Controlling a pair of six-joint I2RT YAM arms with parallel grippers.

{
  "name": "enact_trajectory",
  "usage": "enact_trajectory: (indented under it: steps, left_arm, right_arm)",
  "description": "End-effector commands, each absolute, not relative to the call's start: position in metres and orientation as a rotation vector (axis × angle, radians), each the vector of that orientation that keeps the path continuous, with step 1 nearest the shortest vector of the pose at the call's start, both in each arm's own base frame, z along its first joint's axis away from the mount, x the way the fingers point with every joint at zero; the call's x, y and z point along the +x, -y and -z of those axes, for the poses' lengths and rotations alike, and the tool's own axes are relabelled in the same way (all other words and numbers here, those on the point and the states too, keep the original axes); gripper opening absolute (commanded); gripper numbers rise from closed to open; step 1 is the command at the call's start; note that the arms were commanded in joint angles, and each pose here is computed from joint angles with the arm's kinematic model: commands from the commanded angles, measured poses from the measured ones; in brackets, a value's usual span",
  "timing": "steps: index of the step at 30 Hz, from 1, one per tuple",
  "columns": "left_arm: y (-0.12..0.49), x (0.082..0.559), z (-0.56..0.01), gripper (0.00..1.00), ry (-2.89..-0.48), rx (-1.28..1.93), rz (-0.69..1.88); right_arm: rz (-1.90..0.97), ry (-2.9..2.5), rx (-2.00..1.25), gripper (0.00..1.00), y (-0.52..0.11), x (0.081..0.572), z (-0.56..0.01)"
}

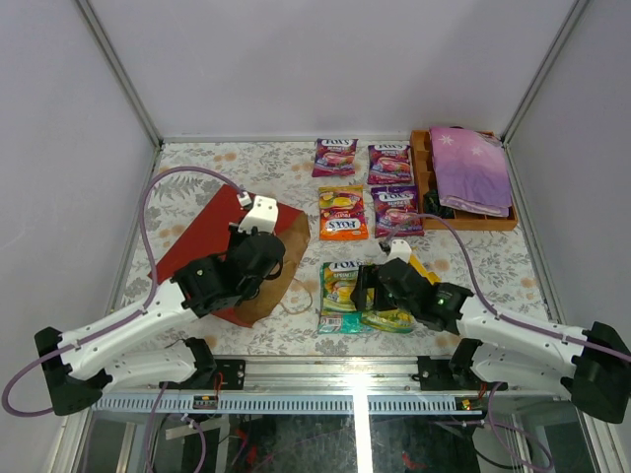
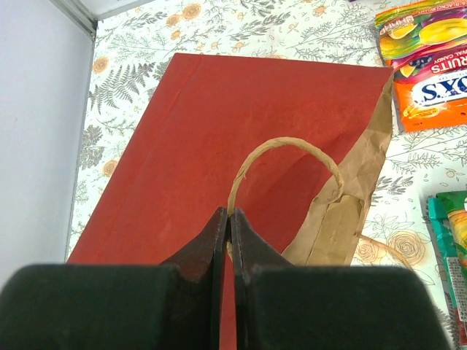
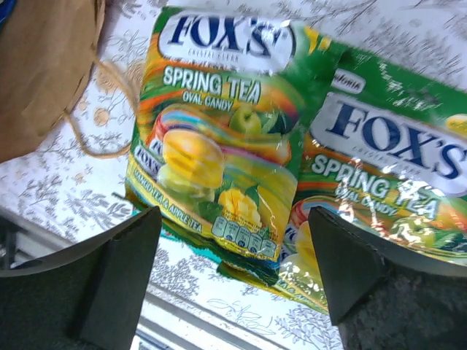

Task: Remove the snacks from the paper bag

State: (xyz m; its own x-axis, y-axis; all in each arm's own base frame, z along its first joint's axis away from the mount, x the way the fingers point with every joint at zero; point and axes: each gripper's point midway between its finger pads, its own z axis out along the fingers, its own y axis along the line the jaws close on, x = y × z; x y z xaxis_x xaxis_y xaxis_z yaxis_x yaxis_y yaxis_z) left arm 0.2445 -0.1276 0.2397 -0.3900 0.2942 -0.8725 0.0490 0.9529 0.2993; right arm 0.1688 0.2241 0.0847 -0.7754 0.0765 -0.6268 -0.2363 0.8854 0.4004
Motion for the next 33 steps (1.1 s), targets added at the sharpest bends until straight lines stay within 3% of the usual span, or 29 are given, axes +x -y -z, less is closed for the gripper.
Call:
enact_trajectory:
  steps: [1, 6, 11, 24, 30, 33]
  left_arm:
    - [0.117, 0.238, -0.242, 0.00, -1.955, 0.199, -0.256]
    - [0.107, 0.234, -0.247, 0.00, -1.935, 0.156, -0.248]
    - [0.103, 0.234, -0.250, 0.02, -1.915, 0.123, -0.244]
    - [0.100, 0.236, -0.248, 0.02, -1.908, 0.098, -0.206]
    - [0.098, 0.238, -0.242, 0.02, -1.926, 0.090, -0.175]
    - [0.099, 0.238, -0.240, 0.01, -1.934, 0.094, -0.170]
  right_arm:
    - [-0.453, -2.298, -0.095, 0.92, -0.216, 0.199, -0.124]
    - [-0.434, -2.143, 0.045, 0.93, -0.219, 0.228, -0.167]
    - [-0.693, -1.968, 0.109, 0.90, -0.275, 0.226, -0.194]
    - [-1.550, -1.833, 0.185, 0.74, -0.463, 0.209, -0.171]
    - [-1.719, -1.831, 0.359, 0.70, -0.514, 0.238, -0.140]
    - [-1.696, -1.859, 0.454, 0.74, -0.532, 0.257, -0.126]
